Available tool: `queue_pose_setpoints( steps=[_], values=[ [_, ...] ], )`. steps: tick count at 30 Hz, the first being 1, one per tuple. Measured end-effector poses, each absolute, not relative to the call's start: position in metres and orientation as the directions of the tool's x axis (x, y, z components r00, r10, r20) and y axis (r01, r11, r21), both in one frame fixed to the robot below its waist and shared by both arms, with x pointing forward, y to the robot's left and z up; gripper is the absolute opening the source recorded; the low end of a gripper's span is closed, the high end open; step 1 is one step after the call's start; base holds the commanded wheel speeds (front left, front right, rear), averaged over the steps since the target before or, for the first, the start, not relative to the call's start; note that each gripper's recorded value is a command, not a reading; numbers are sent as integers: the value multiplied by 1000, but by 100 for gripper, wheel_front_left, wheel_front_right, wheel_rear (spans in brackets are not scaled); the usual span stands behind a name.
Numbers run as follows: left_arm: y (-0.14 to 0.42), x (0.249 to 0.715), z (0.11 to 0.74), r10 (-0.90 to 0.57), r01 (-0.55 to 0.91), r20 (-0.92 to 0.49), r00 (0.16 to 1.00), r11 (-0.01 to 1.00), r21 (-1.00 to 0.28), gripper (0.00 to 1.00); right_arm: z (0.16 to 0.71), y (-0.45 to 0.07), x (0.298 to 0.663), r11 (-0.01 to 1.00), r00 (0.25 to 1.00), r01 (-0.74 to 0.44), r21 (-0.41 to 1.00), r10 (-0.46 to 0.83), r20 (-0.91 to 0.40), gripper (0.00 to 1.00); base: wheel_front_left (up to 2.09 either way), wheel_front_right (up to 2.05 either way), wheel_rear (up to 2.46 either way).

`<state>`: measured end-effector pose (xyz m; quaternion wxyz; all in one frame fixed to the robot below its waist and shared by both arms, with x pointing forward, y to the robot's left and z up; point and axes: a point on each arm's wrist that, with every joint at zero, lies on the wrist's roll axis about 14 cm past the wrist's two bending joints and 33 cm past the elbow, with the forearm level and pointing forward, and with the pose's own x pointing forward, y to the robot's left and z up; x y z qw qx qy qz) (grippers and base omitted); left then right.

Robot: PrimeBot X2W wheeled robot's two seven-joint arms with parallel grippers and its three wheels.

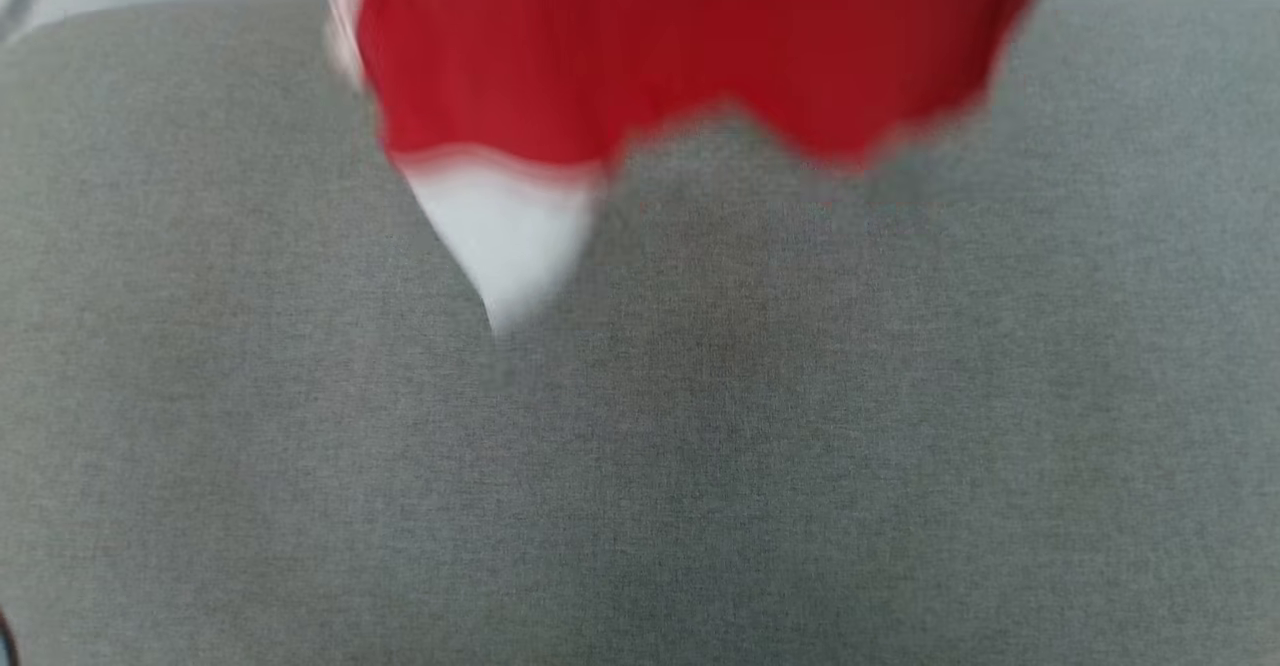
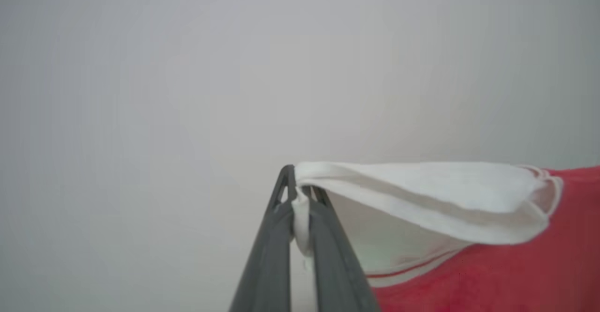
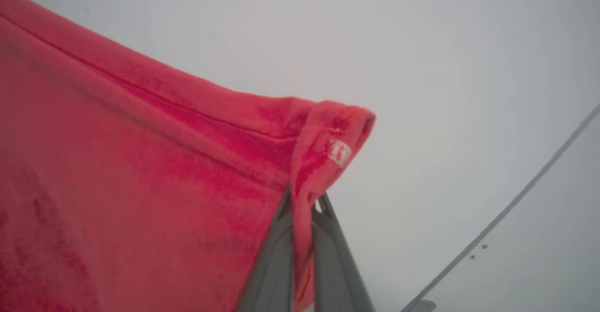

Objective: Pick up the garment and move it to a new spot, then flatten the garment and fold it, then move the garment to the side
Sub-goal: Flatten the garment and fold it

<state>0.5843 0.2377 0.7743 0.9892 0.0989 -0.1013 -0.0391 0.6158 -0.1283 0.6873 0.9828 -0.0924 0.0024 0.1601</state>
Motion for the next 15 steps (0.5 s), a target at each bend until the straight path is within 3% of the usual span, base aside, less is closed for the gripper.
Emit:
queue_pose_setpoints(
  steps=[4, 7, 11, 15],
  values=[
    [232, 582, 834, -101, 0, 482, 870, 979, 204, 0, 732, -129, 628, 938, 934, -243, -246, 294, 200, 0, 0, 0, 0],
    [229, 579, 846, -127, 6, 552, 824, 976, 216, 0, 743, -126, 633, 937, 914, -212, -278, 291, 284, 0, 0, 0, 0],
    [229, 584, 816, -158, 53, 490, 857, 974, 222, 0, 715, -113, 640, 931, 925, -237, -277, 303, 229, 0, 0, 0, 0],
    [247, 590, 734, -143, 71, 285, 948, 966, 248, 0, 658, -101, 640, 916, 943, -288, -278, 322, 85, 0, 0, 0, 0]
  ],
)
